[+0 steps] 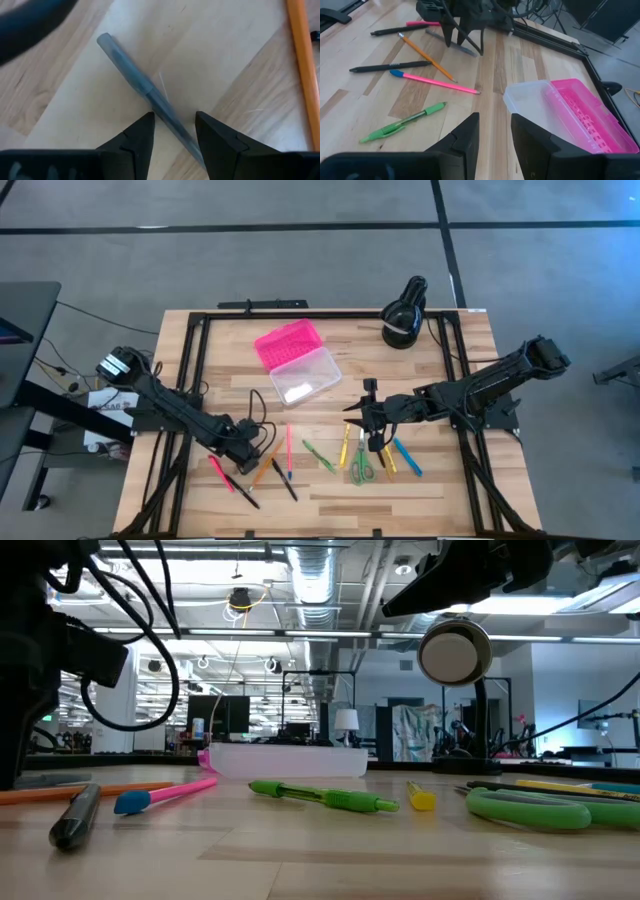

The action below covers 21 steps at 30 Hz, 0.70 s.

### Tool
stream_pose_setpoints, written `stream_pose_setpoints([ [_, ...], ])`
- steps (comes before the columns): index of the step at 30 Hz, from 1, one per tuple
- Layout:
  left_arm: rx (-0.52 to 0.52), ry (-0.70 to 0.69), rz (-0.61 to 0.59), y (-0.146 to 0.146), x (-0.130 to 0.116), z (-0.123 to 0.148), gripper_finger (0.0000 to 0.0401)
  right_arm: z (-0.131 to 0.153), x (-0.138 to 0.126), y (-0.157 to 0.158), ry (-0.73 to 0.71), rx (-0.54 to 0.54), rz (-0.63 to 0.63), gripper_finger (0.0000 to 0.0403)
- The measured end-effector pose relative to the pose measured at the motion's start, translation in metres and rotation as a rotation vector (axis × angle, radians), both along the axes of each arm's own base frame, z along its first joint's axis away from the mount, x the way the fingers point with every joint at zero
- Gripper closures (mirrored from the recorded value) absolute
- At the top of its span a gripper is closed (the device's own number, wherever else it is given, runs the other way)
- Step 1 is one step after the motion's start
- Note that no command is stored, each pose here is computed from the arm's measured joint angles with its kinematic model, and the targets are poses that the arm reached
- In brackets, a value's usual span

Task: Pick & place school supplies into a supply box
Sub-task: Put the gray pen into the black supply box

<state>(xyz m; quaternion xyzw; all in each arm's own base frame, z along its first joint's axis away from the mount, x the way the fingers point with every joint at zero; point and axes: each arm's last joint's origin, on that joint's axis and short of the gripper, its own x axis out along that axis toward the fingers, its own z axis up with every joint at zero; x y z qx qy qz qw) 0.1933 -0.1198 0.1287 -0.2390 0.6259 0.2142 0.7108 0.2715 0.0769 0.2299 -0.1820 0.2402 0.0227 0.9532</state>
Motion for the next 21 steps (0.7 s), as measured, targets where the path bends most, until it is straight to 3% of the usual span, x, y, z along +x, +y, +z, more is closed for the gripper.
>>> stream_pose_setpoints([
  [16, -0.029, 0.063, -0.11, 0.001, -0.0028, -0.0012, 0.0263, 0.0, 0.0, 0.0001, 0.001, 0.001, 0.002, 0.0294],
  [21, -0.026, 0.069, -0.139, 0.0013, -0.0034, -0.0012, 0.0292, 0.0, 0.0, 0.0001, 0.001, 0.001, 0.002, 0.0294],
])
